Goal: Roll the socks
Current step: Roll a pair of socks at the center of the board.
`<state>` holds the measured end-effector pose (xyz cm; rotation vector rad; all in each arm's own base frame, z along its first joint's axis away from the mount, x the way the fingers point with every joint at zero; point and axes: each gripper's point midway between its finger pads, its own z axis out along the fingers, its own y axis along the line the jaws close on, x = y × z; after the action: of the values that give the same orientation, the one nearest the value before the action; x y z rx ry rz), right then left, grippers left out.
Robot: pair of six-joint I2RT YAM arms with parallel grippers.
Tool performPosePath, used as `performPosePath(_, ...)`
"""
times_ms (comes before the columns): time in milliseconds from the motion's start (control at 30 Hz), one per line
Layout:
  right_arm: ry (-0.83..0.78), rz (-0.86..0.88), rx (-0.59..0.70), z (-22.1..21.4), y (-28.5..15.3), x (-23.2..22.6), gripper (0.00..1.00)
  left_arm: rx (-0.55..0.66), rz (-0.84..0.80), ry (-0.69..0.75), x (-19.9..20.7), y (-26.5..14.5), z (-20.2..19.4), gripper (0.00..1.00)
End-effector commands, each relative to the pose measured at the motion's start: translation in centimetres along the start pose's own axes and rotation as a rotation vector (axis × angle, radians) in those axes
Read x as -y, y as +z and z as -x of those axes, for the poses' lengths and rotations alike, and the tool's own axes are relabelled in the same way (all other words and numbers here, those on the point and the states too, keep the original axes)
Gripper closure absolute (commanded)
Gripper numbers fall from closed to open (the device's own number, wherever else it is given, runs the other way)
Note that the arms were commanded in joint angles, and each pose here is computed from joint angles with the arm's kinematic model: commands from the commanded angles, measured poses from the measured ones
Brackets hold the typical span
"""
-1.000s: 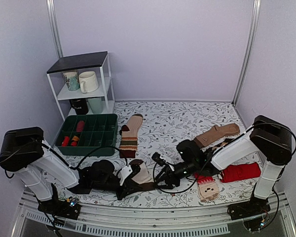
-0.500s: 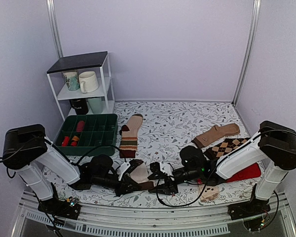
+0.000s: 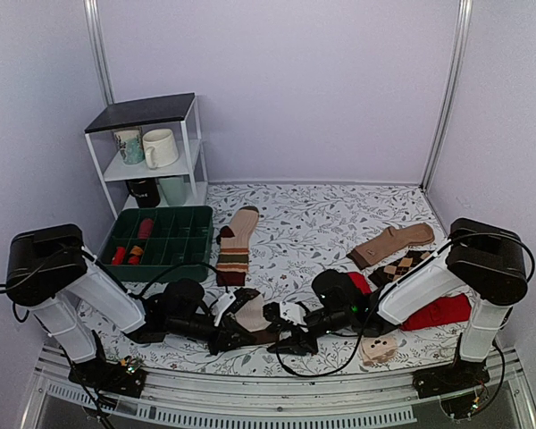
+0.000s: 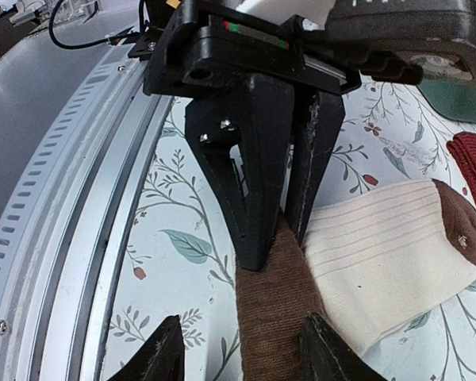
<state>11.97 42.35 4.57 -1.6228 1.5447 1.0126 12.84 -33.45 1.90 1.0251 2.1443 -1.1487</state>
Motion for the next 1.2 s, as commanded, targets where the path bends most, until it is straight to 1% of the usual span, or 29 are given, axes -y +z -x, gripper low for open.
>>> performPosePath(0, 0.055, -0.021, -0.058, -1.7, 0.9, 0.3, 0.53, -0.224, 0.066, -0.113, -1.9, -0.7, -6.8, 1.00)
performPosePath(67, 0.061, -0.032, -0.066, -2.0, 1.0, 0.6, 0.54, -0.224, 0.064, -0.110, -1.9, -0.6, -6.8, 1.00)
performPosePath(133, 0.074, -0.034, -0.088, -2.6, 1.3, 0.7, 0.59, -0.225, 0.063, -0.107, -1.9, -0.7, -6.8, 1.00)
performPosePath(200, 0.094, -0.026, -0.116, -3.5, 1.6, 0.6, 0.62, -0.219, 0.065, -0.106, -1.9, -0.7, -6.7, 1.00)
performPosePath(333, 0.139, -0.029, -0.164, -5.3, 1.9, 0.5, 0.64, -0.218, 0.063, -0.106, -1.9, -0.7, -6.7, 1.00)
performPosePath(467, 0.171, -0.054, -0.203, -6.6, 1.5, 0.6, 0.62, -0.214, 0.061, -0.106, -1.9, -0.7, -6.7, 1.00)
performPosePath(567, 0.173, -0.073, -0.197, -6.7, 0.9, 0.5, 0.55, -0.213, 0.059, -0.102, -1.9, -0.7, -6.7, 1.00)
performPosePath(667, 0.174, -0.072, -0.197, -6.6, 0.7, 0.4, 0.55, -0.216, 0.054, -0.104, -1.9, -0.6, -6.7, 1.00)
performPosePath(733, 0.182, -0.064, -0.208, -7.0, 0.8, 0.3, 0.59, -0.211, 0.058, -0.102, -1.9, -0.6, -6.6, 1.00)
performPosePath(767, 0.190, -0.060, -0.221, -7.3, 0.8, 0.2, 0.63, -0.209, 0.060, -0.102, -1.9, -0.6, -6.6, 1.00)
performPosePath(833, 0.211, -0.057, -0.240, -7.7, 1.1, 0.2, 0.75, -0.196, 0.064, -0.099, -2.0, -0.7, -6.3, 1.00)
performPosePath(867, 0.224, -0.056, -0.254, -8.0, 1.1, 0.2, 0.78, -0.184, 0.065, -0.093, -2.0, -0.7, -6.0, 1.00)
performPosePath(900, 0.237, -0.053, -0.266, -8.2, 1.2, 0.2, 0.82, -0.173, 0.070, -0.089, -2.0, -0.8, -5.7, 0.98)
performPosePath(933, 0.248, -0.054, -0.277, -8.4, 1.2, 0.2, 0.87, -0.154, 0.086, -0.080, -2.2, -0.9, -5.3, 0.91)
performPosePath(967, 0.267, -0.051, -0.289, -8.6, 1.2, 0.0, 0.90, -0.133, 0.098, -0.067, -2.3, -1.1, -4.7, 0.84)
performPosePath(1000, 0.283, -0.046, -0.301, -8.8, 1.2, -0.1, 0.92, -0.109, 0.109, -0.044, -2.3, -1.3, -4.1, 0.79)
performPosePath(1100, 0.355, 0.002, -0.339, -9.1, 1.4, -0.8, 0.93, -0.015, 0.145, 0.039, -2.1, -2.4, -1.6, 0.71)
performPosePath(1167, 0.422, 0.055, -0.365, -9.1, 1.6, -1.2, 0.93, 0.055, 0.160, 0.109, -1.7, -3.4, -0.1, 0.67)
